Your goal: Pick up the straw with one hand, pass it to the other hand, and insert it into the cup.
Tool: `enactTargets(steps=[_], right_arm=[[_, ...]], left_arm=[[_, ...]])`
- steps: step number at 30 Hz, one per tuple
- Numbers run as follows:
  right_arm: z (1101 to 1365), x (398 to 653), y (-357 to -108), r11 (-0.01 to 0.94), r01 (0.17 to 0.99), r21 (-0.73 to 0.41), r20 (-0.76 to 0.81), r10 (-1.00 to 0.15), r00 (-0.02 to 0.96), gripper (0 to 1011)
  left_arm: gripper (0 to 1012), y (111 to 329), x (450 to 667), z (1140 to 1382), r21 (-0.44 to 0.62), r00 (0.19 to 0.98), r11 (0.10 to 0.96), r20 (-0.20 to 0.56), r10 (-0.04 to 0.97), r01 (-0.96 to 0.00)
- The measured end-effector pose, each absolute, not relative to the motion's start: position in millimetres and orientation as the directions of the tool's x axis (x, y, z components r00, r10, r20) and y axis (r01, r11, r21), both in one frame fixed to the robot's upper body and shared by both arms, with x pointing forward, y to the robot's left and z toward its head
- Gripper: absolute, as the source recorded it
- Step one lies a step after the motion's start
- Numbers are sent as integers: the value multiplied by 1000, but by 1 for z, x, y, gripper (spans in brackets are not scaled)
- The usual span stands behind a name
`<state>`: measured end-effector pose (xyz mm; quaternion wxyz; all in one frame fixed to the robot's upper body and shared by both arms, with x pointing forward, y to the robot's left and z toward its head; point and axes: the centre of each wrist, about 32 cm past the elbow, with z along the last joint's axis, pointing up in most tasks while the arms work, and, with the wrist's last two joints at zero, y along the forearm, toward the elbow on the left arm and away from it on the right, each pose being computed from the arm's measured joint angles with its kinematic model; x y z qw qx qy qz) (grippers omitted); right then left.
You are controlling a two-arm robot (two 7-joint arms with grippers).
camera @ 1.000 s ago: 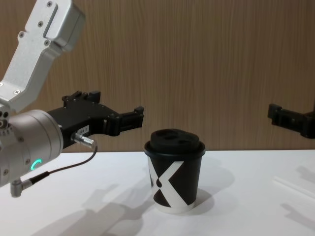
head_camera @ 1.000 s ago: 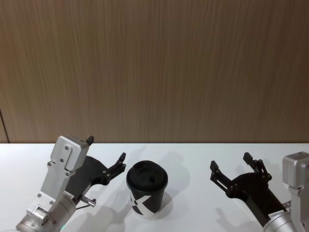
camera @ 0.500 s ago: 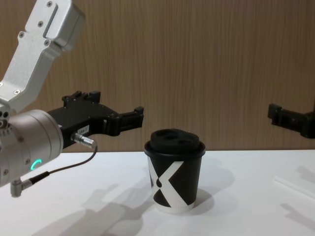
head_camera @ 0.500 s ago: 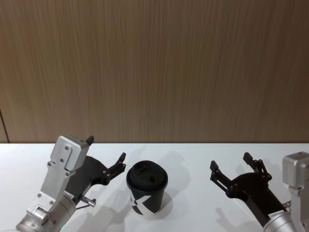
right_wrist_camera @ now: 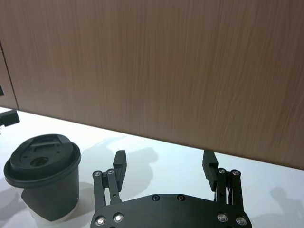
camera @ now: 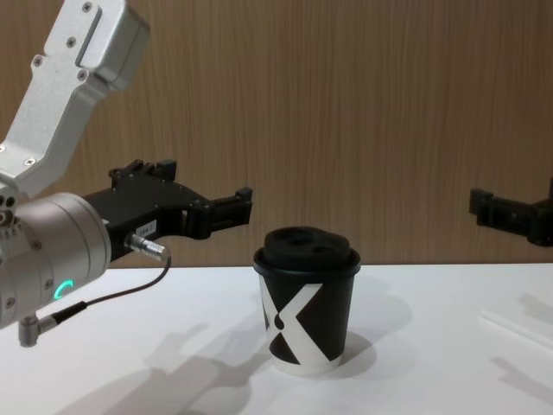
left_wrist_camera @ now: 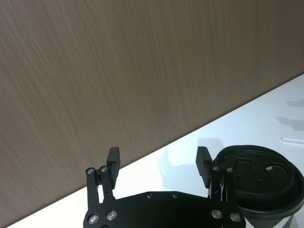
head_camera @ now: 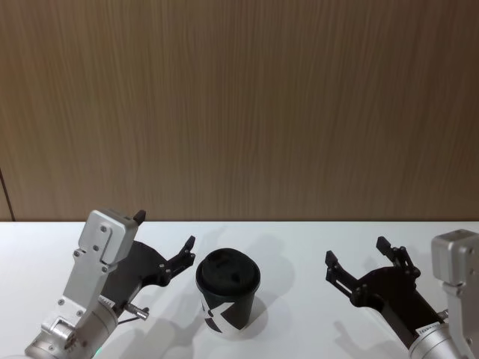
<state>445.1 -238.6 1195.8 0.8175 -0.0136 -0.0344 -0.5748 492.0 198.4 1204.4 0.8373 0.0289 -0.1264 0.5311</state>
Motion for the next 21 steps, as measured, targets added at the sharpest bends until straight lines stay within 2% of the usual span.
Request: enactTargets(steps=[21], right_arm=[[1217,455,-247,304,927,-219,182,-921,344,1001]], left_arm=[[1004,198,492,1204,-86,404,434,242,882,-897]])
